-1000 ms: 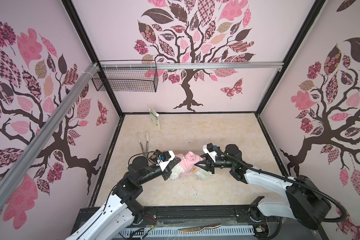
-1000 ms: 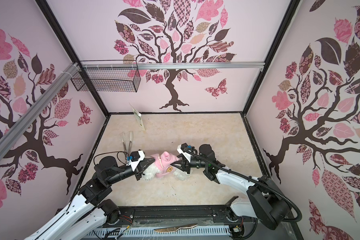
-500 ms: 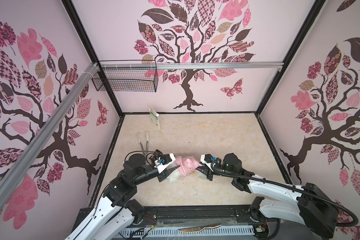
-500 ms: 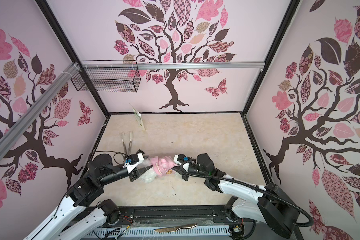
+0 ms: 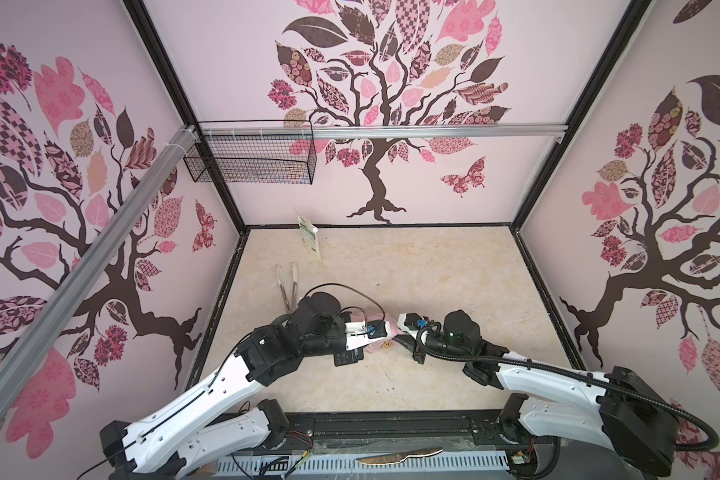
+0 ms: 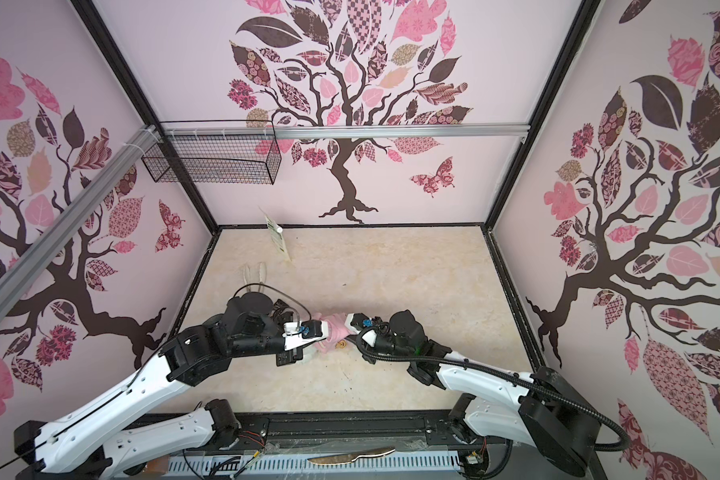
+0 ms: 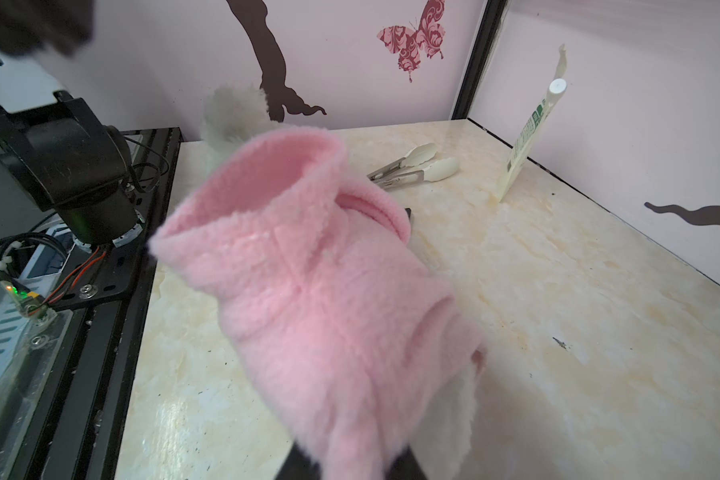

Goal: Dress the teddy bear

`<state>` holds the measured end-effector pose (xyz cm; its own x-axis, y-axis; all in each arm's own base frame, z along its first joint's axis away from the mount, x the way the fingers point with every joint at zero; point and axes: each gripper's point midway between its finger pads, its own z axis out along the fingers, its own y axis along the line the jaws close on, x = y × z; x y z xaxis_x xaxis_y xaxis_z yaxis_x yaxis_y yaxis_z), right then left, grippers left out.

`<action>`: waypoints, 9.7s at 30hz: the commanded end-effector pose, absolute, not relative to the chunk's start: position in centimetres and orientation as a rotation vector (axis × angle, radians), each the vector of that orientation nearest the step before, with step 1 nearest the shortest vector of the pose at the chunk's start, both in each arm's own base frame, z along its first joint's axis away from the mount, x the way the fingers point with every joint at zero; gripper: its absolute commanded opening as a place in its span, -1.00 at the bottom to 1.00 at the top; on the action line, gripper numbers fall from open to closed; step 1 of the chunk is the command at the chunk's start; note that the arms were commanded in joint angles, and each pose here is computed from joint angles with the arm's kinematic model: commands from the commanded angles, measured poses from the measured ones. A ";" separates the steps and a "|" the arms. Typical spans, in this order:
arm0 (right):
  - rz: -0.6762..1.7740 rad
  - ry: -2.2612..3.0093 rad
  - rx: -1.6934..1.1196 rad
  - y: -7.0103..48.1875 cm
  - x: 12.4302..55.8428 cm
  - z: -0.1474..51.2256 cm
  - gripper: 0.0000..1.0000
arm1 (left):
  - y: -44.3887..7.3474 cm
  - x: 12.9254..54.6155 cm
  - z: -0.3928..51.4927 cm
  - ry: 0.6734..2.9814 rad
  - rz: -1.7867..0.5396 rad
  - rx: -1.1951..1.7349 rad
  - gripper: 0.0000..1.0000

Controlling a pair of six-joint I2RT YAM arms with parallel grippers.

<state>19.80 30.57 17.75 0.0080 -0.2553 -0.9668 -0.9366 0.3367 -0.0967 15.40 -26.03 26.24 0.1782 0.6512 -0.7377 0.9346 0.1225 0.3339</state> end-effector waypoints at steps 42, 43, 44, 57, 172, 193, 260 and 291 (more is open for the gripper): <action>1.028 1.233 -1.045 31.7 17.1 25.5 -0.85 | -28.3 18.6 20.9 1.578 -0.247 1.806 -0.44; 1.044 1.221 -1.043 31.7 17.0 25.8 -0.86 | -28.5 18.7 20.7 1.579 -0.256 1.799 -0.42; 1.057 1.206 -1.038 31.8 16.8 26.1 -0.85 | -28.7 18.7 20.5 1.581 -0.269 1.799 -0.41; 1.226 0.963 -0.958 31.3 14.7 32.7 -0.85 | -28.2 18.2 14.9 1.765 -0.339 1.896 -0.18; 0.853 1.397 -0.941 32.1 20.5 23.3 0.52 | -29.2 23.5 22.3 2.029 -0.989 0.460 -1.00; 0.779 1.588 -0.799 32.3 23.9 15.0 0.19 | -30.8 21.7 26.6 1.973 -1.190 0.414 -1.00; 0.913 1.913 -0.554 25.7 25.5 16.8 0.03 | -30.2 24.2 21.6 1.975 -0.931 0.738 -0.32; 1.054 2.102 -0.571 28.3 25.6 11.5 -0.29 | -15.3 22.1 12.8 2.195 -0.699 -0.188 0.59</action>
<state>25.02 27.84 11.74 -0.6401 -0.0727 -0.7648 -0.6542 0.5735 0.4930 22.69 -14.90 14.50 -0.6127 -0.2670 -0.7439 0.1572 0.8812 -0.4458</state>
